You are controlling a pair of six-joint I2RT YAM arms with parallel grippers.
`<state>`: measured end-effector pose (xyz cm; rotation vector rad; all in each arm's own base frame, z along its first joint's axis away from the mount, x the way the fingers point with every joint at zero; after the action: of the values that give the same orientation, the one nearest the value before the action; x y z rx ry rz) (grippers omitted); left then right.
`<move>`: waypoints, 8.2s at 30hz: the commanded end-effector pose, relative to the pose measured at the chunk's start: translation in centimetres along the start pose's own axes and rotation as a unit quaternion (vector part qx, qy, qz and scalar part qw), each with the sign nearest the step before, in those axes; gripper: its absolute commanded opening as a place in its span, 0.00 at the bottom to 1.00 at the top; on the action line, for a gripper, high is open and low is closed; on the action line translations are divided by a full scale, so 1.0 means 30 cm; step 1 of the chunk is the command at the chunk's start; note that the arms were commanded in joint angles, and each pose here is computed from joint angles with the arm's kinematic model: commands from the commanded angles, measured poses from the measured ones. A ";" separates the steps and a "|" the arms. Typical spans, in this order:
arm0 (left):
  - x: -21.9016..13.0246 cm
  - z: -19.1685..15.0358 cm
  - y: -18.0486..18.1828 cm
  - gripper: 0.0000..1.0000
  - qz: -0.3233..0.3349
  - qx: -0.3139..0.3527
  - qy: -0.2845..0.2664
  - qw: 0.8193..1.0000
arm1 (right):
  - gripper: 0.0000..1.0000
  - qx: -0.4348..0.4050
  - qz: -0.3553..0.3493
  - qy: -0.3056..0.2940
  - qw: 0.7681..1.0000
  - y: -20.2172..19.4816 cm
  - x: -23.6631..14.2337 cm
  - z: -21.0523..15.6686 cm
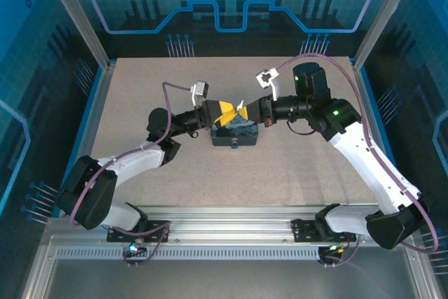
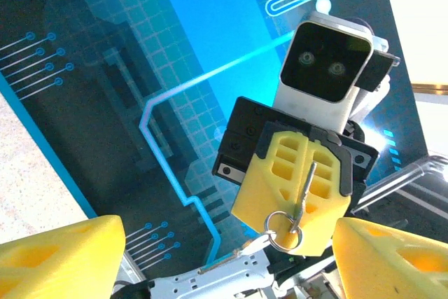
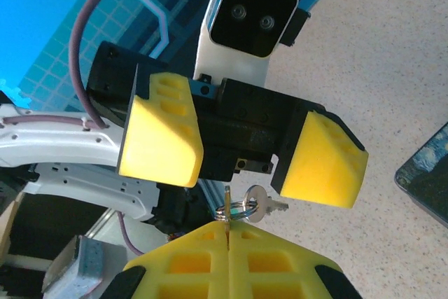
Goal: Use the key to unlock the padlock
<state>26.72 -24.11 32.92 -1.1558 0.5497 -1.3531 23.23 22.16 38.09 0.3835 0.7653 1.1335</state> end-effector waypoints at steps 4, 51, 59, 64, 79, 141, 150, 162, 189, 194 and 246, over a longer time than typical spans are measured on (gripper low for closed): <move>0.000 -0.009 -0.065 0.80 -0.048 0.029 -0.003 0.998 | 0.00 0.000 0.034 -0.005 0.999 0.032 0.018 0.004; 0.001 -0.037 -0.031 0.30 -0.041 0.016 0.006 0.999 | 0.00 0.029 0.007 -0.044 0.999 -0.049 -0.020 0.009; -0.002 -0.040 -0.018 0.01 -0.036 0.011 0.006 0.999 | 0.00 0.028 0.006 -0.047 0.998 -0.047 -0.028 0.006; -0.010 -0.035 -0.007 0.00 -0.032 0.004 0.004 0.999 | 0.00 0.031 0.000 -0.053 0.998 -0.059 -0.041 -0.003; -0.039 -0.072 0.154 0.00 0.136 -0.060 0.079 0.986 | 0.30 0.078 -0.070 -0.058 0.993 -0.212 -0.076 -0.151; 0.029 -0.133 -0.095 0.00 0.224 0.093 0.317 0.917 | 0.36 0.000 0.167 -0.132 0.977 -0.013 0.021 -0.197; 0.028 -0.136 -0.103 0.00 0.217 0.094 0.315 0.919 | 0.26 -0.009 0.173 -0.127 0.977 -0.001 0.022 -0.191; 0.028 -0.139 -0.112 0.00 0.209 0.099 0.314 0.921 | 0.00 -0.028 0.175 -0.122 0.977 0.015 0.012 -0.200; -0.124 0.078 0.056 0.78 0.335 -0.026 0.058 0.940 | 0.00 -0.226 -0.317 -0.057 0.919 -0.196 -0.019 -0.100; -0.112 0.097 0.096 0.77 0.332 -0.078 0.040 0.939 | 0.00 -0.330 -0.378 -0.080 0.861 -0.178 -0.004 -0.046; 0.133 0.149 -0.064 0.14 0.169 -0.198 0.016 0.965 | 0.00 -0.627 -0.374 -0.129 0.671 0.028 0.034 -0.040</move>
<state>30.46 -26.15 37.18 -1.2878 1.0413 -0.9579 22.58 23.43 37.54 -0.8724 -0.2482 0.5518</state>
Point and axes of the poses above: each hand's point on the last joint's axis, 136 mm out from that joint toward the fingers, its own x axis out along the fingers, its own y axis along the line the jaws close on, z = x × y, the point moved 5 cm from there along -x, back along the fingers
